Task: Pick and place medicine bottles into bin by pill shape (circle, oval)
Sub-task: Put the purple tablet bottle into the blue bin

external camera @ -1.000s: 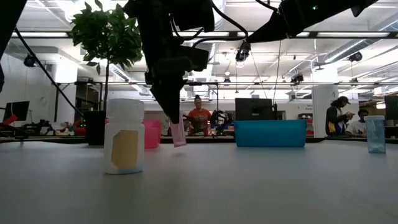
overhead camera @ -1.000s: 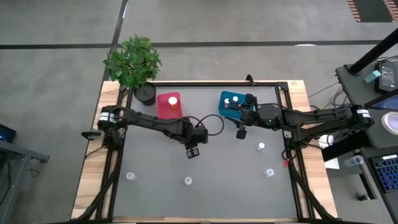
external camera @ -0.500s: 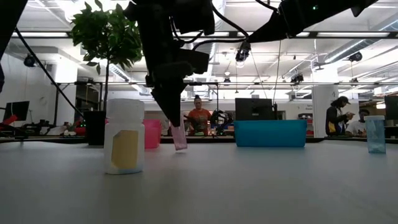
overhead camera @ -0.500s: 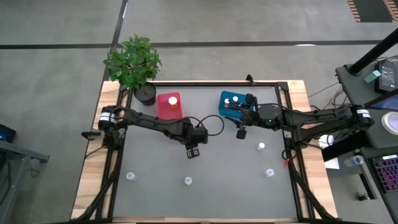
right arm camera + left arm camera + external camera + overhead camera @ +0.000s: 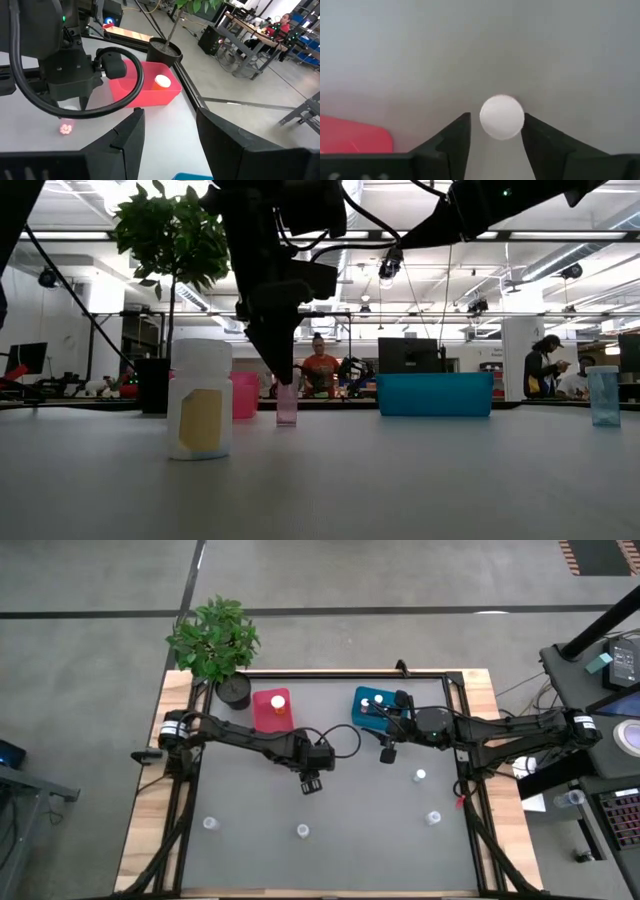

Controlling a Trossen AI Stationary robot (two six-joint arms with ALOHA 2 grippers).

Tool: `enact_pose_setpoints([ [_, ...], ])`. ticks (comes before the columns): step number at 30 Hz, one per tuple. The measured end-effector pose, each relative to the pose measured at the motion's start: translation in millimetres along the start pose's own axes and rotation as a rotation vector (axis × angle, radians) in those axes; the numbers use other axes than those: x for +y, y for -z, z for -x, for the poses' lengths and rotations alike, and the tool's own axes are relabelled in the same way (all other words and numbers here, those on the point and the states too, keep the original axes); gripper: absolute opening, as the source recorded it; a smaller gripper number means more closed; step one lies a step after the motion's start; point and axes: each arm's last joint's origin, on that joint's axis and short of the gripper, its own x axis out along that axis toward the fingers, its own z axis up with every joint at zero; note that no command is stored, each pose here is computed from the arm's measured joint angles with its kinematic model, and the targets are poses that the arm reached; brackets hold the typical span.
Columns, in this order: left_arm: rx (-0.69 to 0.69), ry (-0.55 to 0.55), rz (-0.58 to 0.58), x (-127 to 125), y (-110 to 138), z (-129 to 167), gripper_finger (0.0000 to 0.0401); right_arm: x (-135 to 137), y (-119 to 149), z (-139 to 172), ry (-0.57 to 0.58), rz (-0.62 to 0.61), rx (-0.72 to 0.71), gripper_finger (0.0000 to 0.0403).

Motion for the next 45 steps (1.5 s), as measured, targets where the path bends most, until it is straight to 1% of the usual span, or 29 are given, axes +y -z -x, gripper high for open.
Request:
enact_pose_setpoints([
  [5, -0.004, 0.003, -0.005, -2.3, 0.3, 0.5, 0.0157, 0.0, 0.0, 0.1, 0.0, 0.0, 0.0, 0.0168],
  [8, 0.002, 0.004, -0.033, -5.5, 2.3, 1.5, 0.0158, 0.0, 0.0, 0.0, 0.0, -0.008, 0.0, 0.0168],
  [13, -0.008, 0.012, -0.055, -9.8, 4.3, 7.7, 0.0158, 0.1, 0.3, 0.0, -0.001, -0.027, 0.003, 0.0168],
  [16, 0.005, 0.01, -0.068, -10.6, 7.4, 12.4, 0.0158, 0.3, 1.0, 0.0, -0.003, -0.059, 0.01, 0.0168],
  [19, 0.001, 0.01, -0.097, -10.3, 10.9, 24.0, 0.0158, 2.1, 3.8, -0.5, -0.018, -0.105, 0.031, 0.0168],
  [25, -0.131, -0.022, -0.152, -9.4, 18.1, 60.1, 0.0158, 13.6, 28.8, -8.3, -0.063, -0.209, 0.141, 0.0168],
  [29, -0.258, -0.053, -0.186, -3.1, 28.7, 84.2, 0.0158, 19.8, 40.8, -13.6, -0.066, -0.273, 0.194, 0.0168],
  [33, -0.478, -0.002, -0.276, -1.1, 45.1, 100.1, 0.0158, 27.4, 45.6, -22.2, -0.081, -0.288, 0.226, 0.0168],
  [35, -0.609, 0.013, -0.309, 3.2, 52.8, 106.0, 0.0158, 30.5, 41.8, -28.6, -0.099, -0.284, 0.233, 0.0168],
  [39, -0.838, -0.001, -0.35, 15.4, 70.6, 113.8, 0.0158, 38.2, 26.2, -45.4, -0.133, -0.261, 0.237, 0.0168],
  [42, -0.961, -0.03, -0.388, 24.3, 86.1, 116.5, 0.0158, 45.3, 14.6, -58.9, -0.162, -0.214, 0.242, 0.0168],
  [45, -1.049, -0.057, -0.403, 33.2, 102.0, 118.0, 0.0157, 50.6, 6.7, -74.4, -0.182, -0.204, 0.254, 0.0168],
])
